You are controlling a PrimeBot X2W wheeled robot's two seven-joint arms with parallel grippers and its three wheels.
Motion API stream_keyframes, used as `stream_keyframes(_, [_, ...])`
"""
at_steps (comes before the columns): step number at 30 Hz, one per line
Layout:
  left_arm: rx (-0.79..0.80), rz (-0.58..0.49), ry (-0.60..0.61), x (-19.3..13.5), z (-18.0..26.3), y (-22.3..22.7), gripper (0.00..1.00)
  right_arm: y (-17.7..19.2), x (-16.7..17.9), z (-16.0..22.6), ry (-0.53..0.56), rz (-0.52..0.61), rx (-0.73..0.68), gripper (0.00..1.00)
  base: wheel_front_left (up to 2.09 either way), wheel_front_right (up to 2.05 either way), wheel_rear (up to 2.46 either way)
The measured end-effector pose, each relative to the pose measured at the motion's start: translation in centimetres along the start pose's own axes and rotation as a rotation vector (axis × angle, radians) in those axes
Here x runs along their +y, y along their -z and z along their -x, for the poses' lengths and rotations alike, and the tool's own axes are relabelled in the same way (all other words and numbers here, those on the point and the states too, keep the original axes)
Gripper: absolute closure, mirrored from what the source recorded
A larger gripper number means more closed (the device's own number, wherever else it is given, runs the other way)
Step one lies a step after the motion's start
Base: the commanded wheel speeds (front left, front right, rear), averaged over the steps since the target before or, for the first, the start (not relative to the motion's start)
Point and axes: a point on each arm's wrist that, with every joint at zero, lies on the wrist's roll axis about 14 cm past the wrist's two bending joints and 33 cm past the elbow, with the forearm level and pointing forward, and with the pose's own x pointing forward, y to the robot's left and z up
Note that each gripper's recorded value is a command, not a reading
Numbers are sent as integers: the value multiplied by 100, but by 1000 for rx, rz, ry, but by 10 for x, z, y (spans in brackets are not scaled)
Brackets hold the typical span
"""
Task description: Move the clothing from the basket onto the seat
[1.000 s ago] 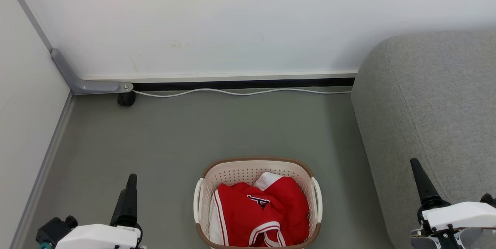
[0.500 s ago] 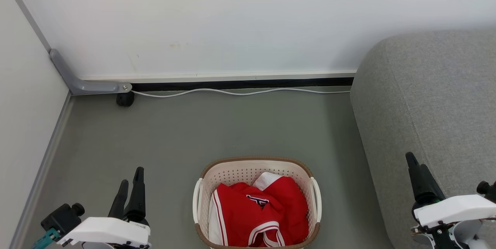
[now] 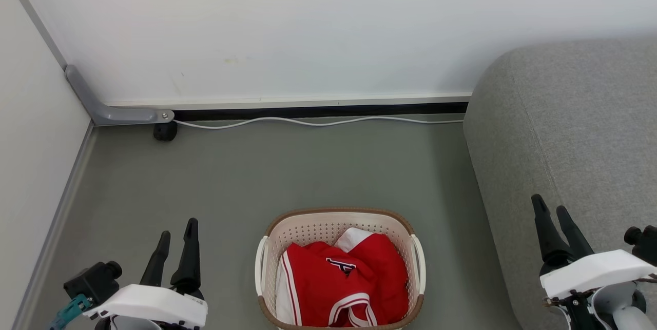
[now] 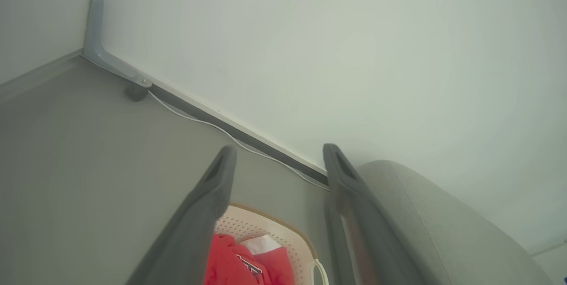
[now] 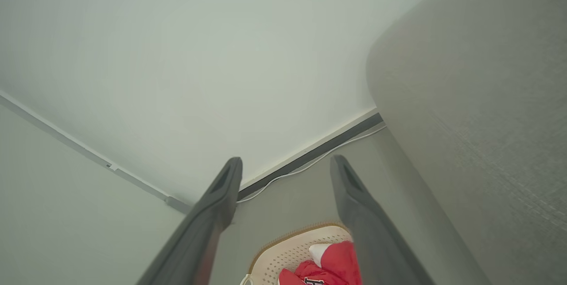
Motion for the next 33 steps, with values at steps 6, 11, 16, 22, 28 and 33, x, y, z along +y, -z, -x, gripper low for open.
stream_keyframes(6, [-37,-72,26,-8,-5,-10,0,-1,1,-1,-12,67,-3,0,0,0,0])
stream_keyframes(11, [-50,-132,35,-10,-6,-14,0,-5,6,-5,-32,126,-13,0,0,0,0])
stream_keyframes(16, [-59,-192,44,-12,-6,-15,0,-7,7,-8,-45,188,-18,0,0,0,0])
stream_keyframes(22, [-79,-258,57,-15,-7,-19,0,-8,9,-8,-56,254,-22,0,0,0,0])
stream_keyframes(28, [-114,-326,82,-23,-10,-27,0,-15,14,-13,-81,327,-42,0,0,0,0])
stream_keyframes(33, [-123,-363,93,-26,-11,-29,0,-16,18,-14,-97,368,-48,0,0,0,0])
